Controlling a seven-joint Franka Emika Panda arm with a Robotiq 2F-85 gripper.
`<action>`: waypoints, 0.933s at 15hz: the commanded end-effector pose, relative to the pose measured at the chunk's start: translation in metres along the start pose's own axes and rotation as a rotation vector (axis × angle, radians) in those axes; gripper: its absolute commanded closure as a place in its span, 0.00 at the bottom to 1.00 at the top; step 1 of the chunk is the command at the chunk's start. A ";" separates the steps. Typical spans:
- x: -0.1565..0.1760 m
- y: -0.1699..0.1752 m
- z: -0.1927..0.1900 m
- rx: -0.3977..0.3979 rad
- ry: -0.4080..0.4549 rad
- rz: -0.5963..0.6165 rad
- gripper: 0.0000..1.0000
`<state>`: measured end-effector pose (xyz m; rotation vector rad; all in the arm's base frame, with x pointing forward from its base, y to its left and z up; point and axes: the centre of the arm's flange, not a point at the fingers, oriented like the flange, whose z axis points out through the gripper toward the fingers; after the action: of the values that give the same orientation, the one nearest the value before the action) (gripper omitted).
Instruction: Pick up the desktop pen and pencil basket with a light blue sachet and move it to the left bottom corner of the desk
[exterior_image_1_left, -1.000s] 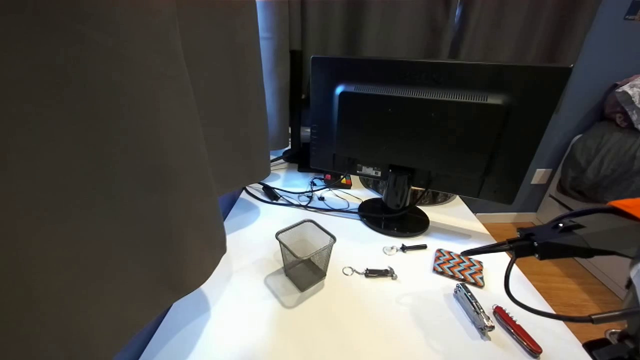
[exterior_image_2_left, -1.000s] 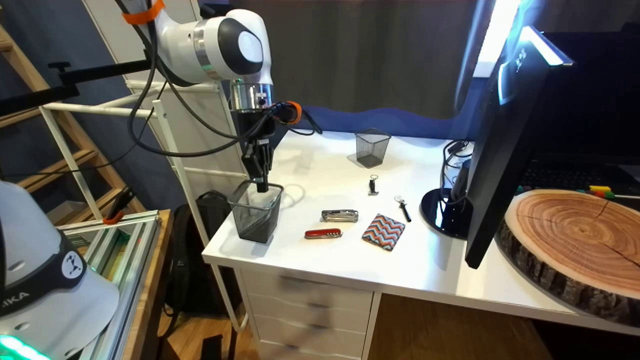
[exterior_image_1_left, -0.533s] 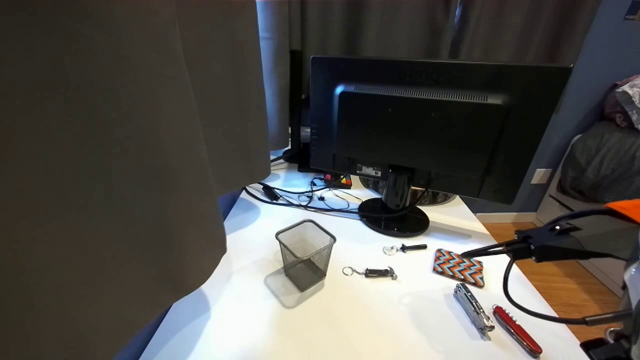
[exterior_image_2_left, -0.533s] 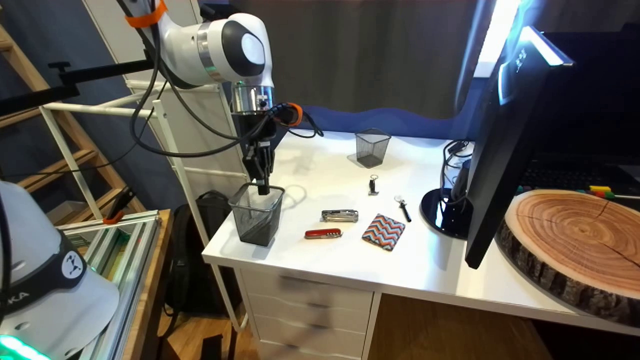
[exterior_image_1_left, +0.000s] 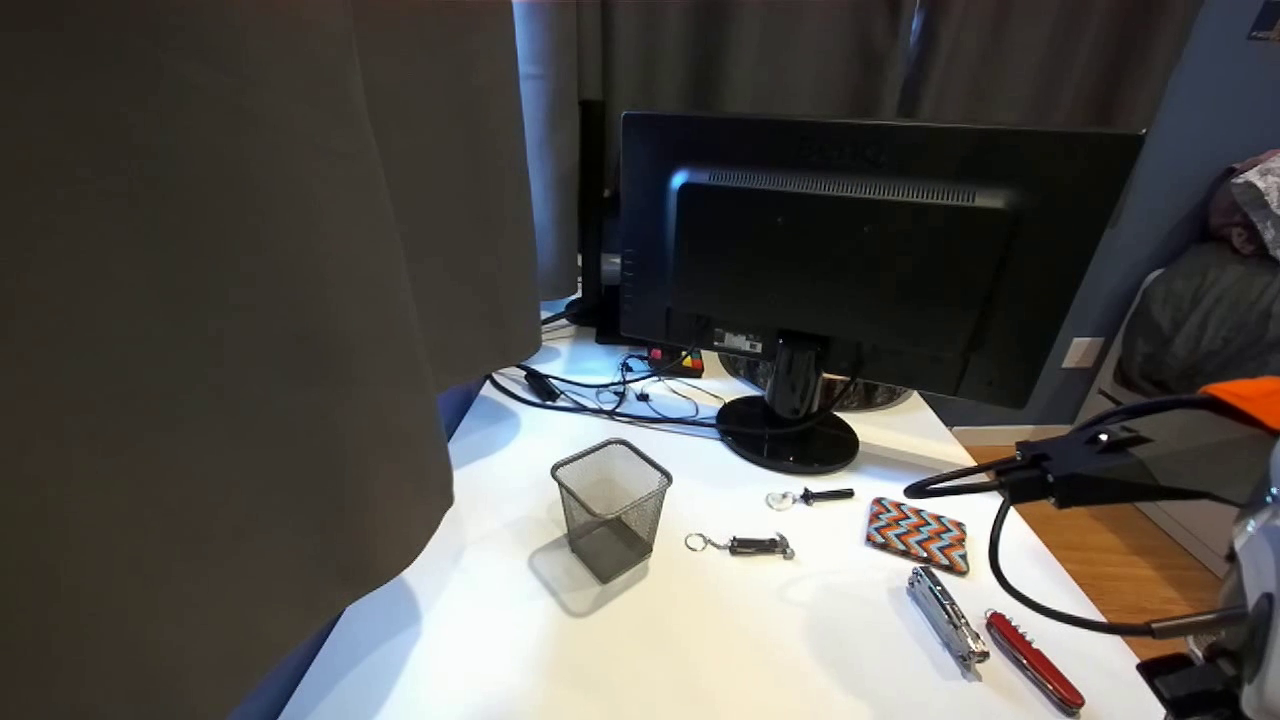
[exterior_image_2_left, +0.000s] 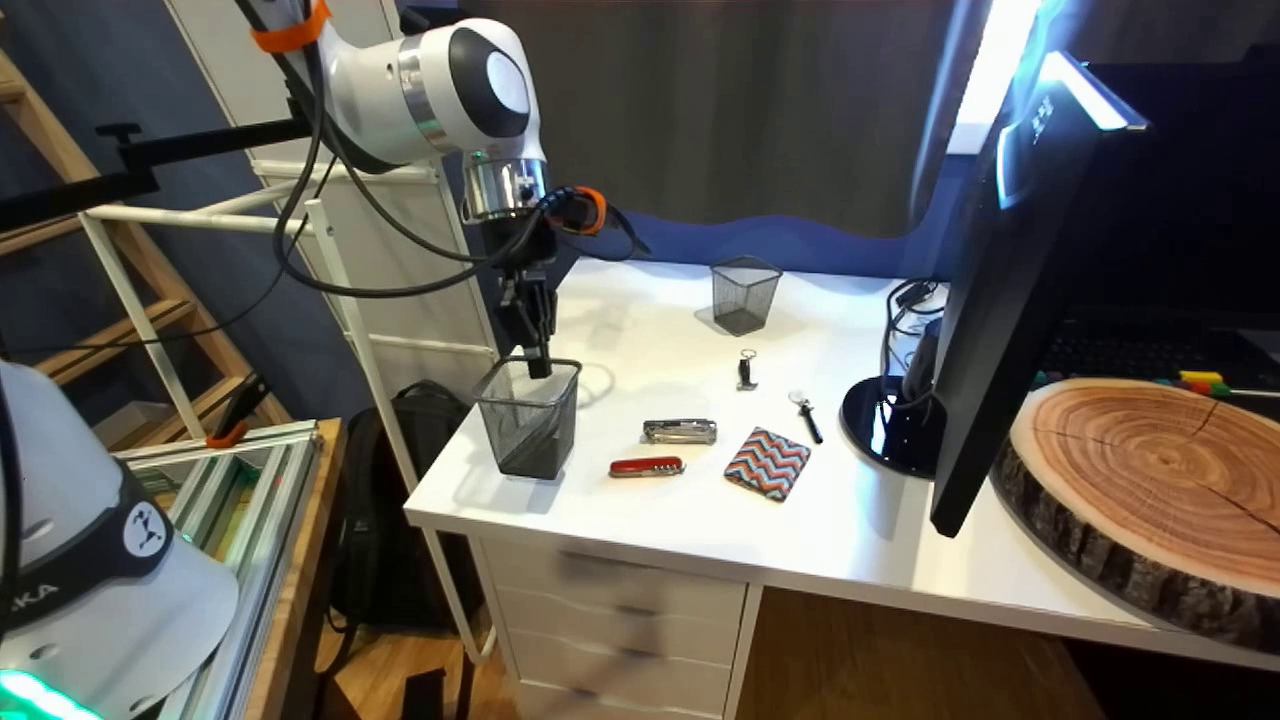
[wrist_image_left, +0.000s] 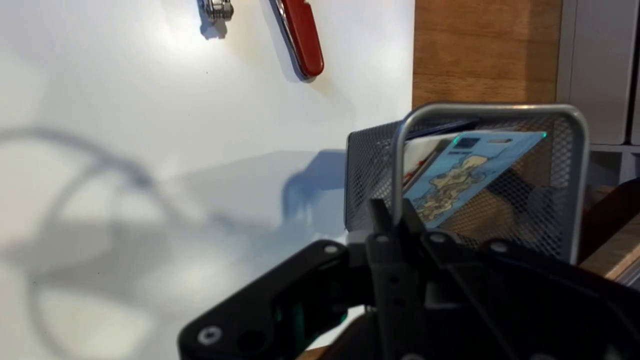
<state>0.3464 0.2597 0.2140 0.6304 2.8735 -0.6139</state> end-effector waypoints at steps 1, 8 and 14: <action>-0.003 0.006 -0.001 0.020 -0.052 -0.022 0.98; -0.001 0.008 -0.001 0.003 -0.015 -0.013 0.98; 0.007 0.010 0.002 -0.041 0.071 0.018 0.93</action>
<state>0.3446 0.2695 0.2077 0.6848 2.9343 -0.5391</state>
